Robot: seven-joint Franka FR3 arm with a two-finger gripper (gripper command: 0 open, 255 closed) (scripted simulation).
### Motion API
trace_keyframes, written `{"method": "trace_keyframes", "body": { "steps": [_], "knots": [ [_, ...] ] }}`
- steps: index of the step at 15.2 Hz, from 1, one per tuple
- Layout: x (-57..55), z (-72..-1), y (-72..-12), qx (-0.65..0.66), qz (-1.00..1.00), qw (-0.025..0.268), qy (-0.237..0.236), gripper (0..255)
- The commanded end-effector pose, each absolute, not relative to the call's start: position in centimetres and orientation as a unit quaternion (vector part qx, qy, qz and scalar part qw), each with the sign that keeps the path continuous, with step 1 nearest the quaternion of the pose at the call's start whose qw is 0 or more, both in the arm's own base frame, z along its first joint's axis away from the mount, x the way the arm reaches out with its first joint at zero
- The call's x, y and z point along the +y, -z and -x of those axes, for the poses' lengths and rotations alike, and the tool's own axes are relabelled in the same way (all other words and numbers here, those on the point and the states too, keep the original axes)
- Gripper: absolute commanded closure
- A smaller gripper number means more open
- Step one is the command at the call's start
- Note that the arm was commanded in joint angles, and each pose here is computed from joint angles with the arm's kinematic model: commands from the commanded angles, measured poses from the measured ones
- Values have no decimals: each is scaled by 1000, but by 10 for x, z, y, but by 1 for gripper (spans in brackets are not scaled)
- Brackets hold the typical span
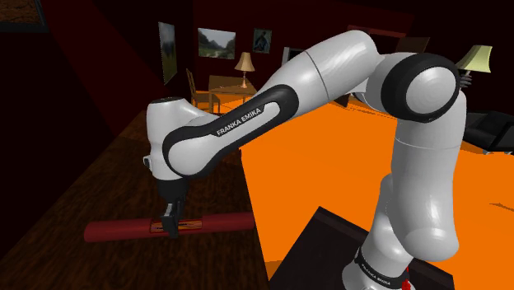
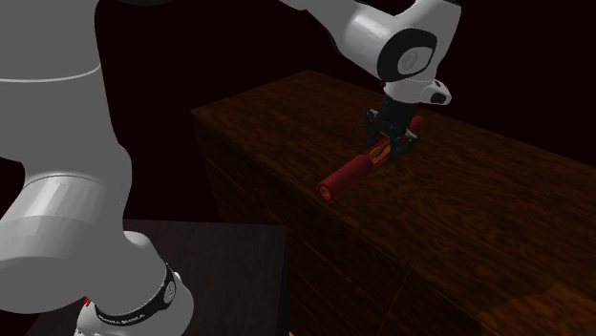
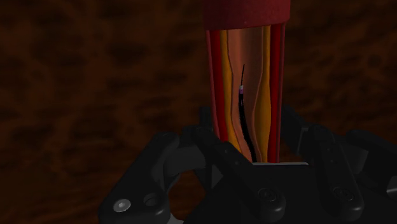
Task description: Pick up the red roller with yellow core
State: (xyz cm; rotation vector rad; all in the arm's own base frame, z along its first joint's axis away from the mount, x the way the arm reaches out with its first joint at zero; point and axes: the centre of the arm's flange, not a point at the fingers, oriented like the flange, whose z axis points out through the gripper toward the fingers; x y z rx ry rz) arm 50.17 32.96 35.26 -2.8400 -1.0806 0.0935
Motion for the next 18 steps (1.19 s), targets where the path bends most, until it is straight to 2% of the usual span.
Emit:
{"method": "trace_keyframes", "body": {
  "steps": [1, 18],
  "knots": [
    [329, -502, -352, -354, 933, 51, -31, 255],
    [329, -502, -432, -354, 933, 51, -31, 255]
  ]
}}
